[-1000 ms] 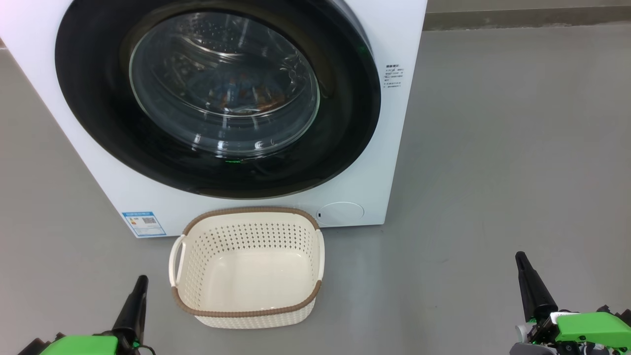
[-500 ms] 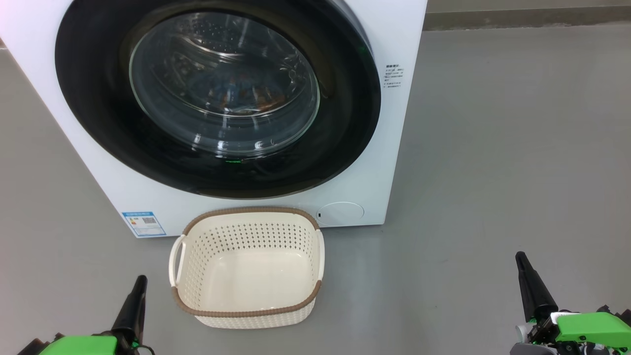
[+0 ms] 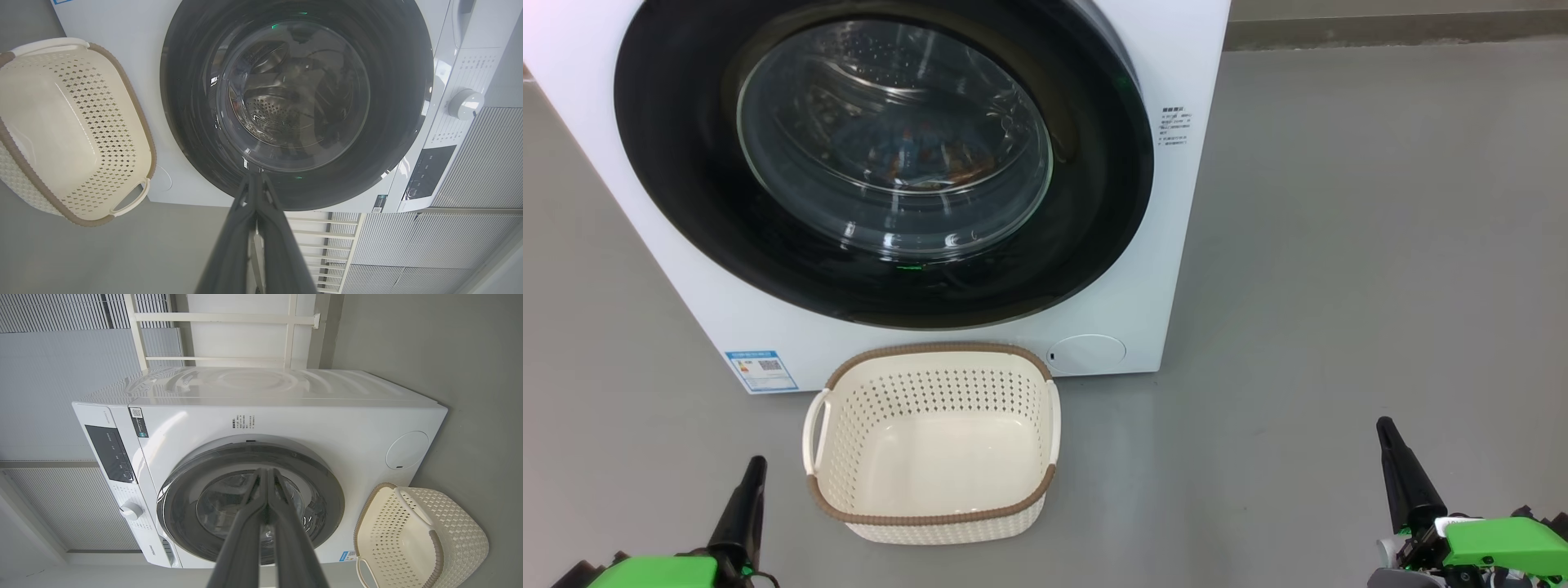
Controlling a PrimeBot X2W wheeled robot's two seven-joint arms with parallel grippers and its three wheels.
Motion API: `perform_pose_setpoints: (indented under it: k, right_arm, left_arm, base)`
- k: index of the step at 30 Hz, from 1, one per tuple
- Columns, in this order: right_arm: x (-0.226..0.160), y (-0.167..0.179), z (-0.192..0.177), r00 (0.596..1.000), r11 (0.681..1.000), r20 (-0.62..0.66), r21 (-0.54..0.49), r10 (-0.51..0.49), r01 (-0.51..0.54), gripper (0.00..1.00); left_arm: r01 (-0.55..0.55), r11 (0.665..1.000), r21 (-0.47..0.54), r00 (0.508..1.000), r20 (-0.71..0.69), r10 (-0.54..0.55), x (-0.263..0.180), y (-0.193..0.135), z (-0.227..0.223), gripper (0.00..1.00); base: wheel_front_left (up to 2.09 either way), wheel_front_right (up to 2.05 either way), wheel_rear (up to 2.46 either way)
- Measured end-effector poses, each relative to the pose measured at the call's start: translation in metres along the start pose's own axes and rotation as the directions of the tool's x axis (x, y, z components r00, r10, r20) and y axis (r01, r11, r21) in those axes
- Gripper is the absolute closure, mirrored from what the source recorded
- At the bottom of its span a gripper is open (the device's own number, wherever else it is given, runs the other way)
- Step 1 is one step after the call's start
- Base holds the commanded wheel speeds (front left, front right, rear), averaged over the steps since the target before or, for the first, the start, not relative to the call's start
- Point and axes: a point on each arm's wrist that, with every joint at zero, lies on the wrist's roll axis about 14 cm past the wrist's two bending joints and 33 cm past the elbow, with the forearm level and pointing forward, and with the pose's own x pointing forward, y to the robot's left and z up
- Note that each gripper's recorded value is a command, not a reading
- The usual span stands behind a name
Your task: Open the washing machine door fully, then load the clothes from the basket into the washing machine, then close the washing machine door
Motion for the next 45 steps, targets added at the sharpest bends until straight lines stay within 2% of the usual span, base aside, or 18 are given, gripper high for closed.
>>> perform_pose_setpoints:
  k: [45]
  right_arm:
    - [-0.0001, -0.0001, 0.0010, 1.000, 1.000, 0.004, 0.002, 0.000, 0.000, 1.00]
  left_arm:
    - [0.000, 1.000, -0.004, 1.000, -0.004, 0.000, 0.0000, 0.0001, -0.0013, 1.00]
  base:
    - [0.00, 0.00, 0.00]
